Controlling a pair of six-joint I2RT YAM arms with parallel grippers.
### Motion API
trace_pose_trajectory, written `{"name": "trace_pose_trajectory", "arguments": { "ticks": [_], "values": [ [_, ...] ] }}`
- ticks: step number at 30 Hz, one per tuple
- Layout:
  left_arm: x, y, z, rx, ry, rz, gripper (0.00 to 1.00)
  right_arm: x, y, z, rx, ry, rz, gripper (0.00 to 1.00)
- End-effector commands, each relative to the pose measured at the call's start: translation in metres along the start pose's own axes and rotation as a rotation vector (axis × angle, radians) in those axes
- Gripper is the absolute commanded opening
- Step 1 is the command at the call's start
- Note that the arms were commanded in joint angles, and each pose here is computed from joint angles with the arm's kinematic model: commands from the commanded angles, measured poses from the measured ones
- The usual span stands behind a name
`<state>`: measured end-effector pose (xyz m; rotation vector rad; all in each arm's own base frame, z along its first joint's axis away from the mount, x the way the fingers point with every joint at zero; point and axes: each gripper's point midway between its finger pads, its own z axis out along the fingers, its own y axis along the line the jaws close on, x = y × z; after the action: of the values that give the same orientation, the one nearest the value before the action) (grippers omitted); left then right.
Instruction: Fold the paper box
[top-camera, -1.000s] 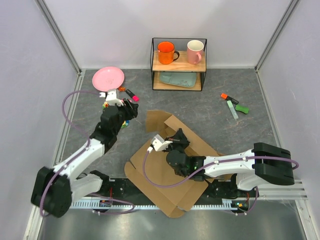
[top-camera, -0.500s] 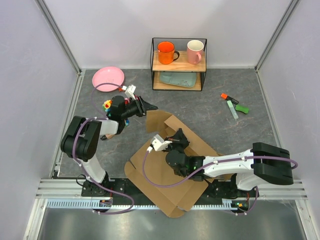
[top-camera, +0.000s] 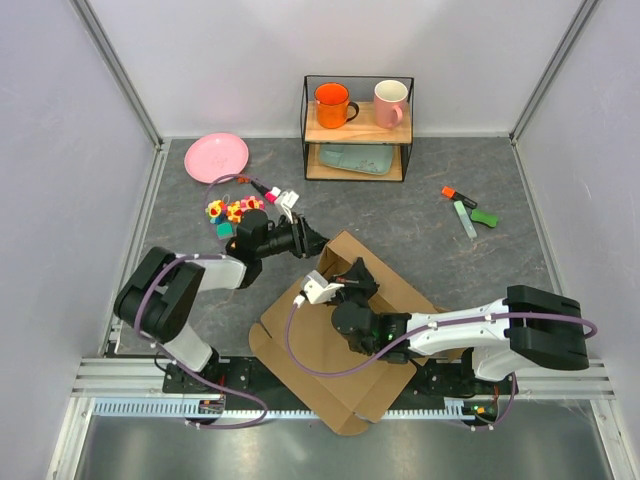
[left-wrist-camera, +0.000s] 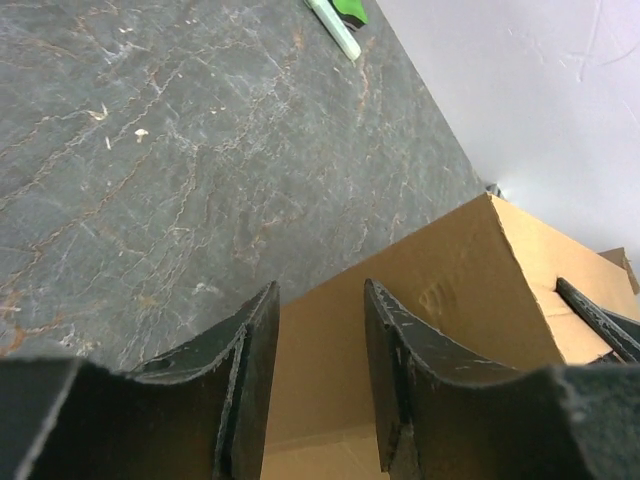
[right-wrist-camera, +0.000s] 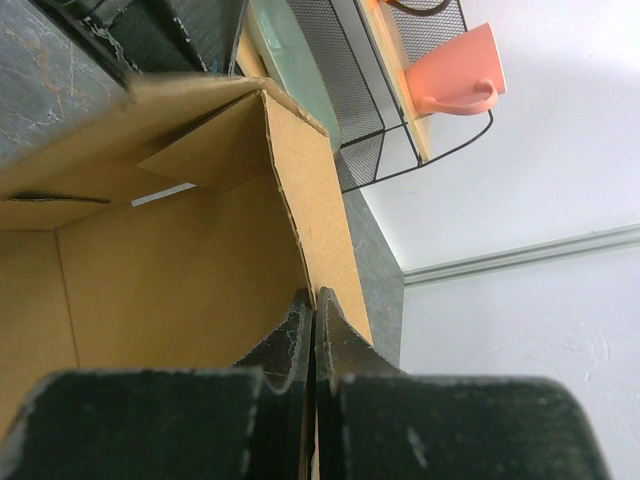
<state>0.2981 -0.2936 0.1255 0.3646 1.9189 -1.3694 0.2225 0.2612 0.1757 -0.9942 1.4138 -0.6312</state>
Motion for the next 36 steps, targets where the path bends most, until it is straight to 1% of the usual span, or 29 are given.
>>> {"name": "trace_pose_trajectory", "arguments": {
  "ticks": [1, 3, 7, 10, 11, 13, 14, 17, 20, 25, 29, 30, 31, 32, 36],
  "values": [
    [0.004, -0.018, -0.007, 0.017, -0.009, 0.090, 0.47, 0.026, 0.055, -0.004, -0.180, -0.005, -0.117, 0.00],
    [0.009, -0.019, -0.012, 0.003, -0.017, 0.074, 0.47, 0.026, 0.056, -0.005, -0.182, -0.009, -0.115, 0.00],
    [0.011, -0.032, -0.019, 0.027, -0.052, 0.103, 0.47, 0.024, 0.056, -0.005, -0.184, -0.014, -0.109, 0.00],
    [0.016, -0.036, -0.023, 0.029, -0.067, 0.094, 0.48, 0.023, 0.056, -0.006, -0.186, -0.017, -0.110, 0.00],
    [0.024, -0.033, -0.027, 0.016, -0.068, 0.067, 0.50, 0.023, 0.055, -0.006, -0.184, -0.018, -0.104, 0.00],
    [0.022, -0.040, -0.033, 0.035, -0.112, 0.076, 0.54, 0.022, 0.054, -0.006, -0.186, -0.021, -0.098, 0.00],
    [0.025, -0.043, -0.038, 0.025, -0.134, 0.079, 0.65, 0.021, 0.053, -0.007, -0.187, -0.025, -0.095, 0.00],
    [0.031, -0.048, -0.044, 0.013, -0.153, 0.106, 0.76, 0.021, 0.053, -0.006, -0.185, -0.025, -0.090, 0.00],
    [0.034, -0.047, -0.049, -0.003, -0.167, 0.111, 0.78, 0.020, 0.053, -0.006, -0.187, -0.027, -0.088, 0.00],
    [0.033, -0.051, -0.050, 0.010, -0.190, 0.124, 0.79, 0.019, 0.055, -0.007, -0.192, -0.030, -0.082, 0.00],
    [0.035, -0.044, -0.059, -0.030, -0.222, 0.115, 0.82, 0.021, 0.052, -0.008, -0.190, -0.024, -0.085, 0.00],
    [0.033, -0.047, -0.063, -0.029, -0.238, 0.120, 0.83, 0.020, 0.052, -0.008, -0.189, -0.025, -0.082, 0.00],
    [0.037, -0.039, -0.067, -0.063, -0.244, 0.108, 0.90, 0.019, 0.051, -0.008, -0.189, -0.028, -0.079, 0.00],
    [0.038, -0.038, -0.069, -0.072, -0.247, 0.107, 0.99, 0.019, 0.051, -0.009, -0.191, -0.031, -0.080, 0.00],
    [0.037, -0.037, -0.073, -0.087, -0.260, 0.115, 1.00, 0.019, 0.051, -0.008, -0.190, -0.030, -0.083, 0.00]
  ]
}}
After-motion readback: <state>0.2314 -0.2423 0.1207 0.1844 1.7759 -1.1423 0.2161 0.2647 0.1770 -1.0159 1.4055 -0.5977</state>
